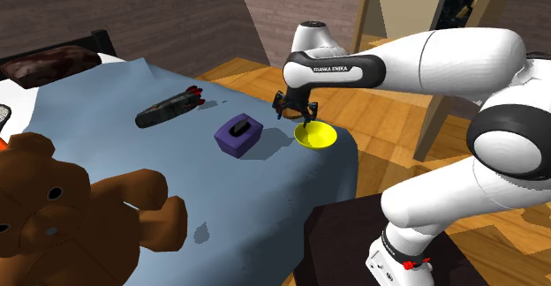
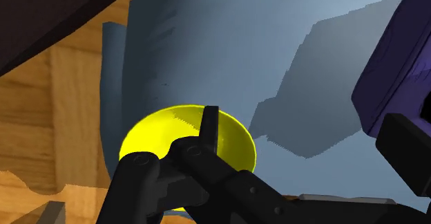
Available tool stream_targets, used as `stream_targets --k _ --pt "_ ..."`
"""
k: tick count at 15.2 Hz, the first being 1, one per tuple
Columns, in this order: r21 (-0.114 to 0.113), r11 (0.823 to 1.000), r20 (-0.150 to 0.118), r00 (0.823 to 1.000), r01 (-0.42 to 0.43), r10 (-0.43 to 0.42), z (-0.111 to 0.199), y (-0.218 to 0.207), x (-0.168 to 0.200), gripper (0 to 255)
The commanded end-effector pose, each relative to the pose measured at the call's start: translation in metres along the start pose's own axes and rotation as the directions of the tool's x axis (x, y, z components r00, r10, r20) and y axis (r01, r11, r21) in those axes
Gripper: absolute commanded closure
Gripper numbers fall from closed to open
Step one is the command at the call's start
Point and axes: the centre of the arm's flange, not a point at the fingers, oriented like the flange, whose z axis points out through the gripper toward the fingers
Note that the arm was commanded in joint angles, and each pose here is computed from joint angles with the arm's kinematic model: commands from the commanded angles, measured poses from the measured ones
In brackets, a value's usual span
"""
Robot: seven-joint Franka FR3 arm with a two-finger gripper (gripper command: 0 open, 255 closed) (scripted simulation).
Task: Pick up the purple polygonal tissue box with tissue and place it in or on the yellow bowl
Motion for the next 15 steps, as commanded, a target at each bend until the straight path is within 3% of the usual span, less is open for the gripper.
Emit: stream_targets --k 1,8,15 --pt "0.018 0.999 -0.001 0.999 -0.034 0.034 0.013 -0.020 -0.003 0" --pt "0.076 0.987 -0.005 0.990 -0.139 0.140 0.044 -0.098 -0.013 0" --pt "0.133 0.961 -0.002 0.970 -0.242 0.245 0.070 -0.179 -0.015 0"
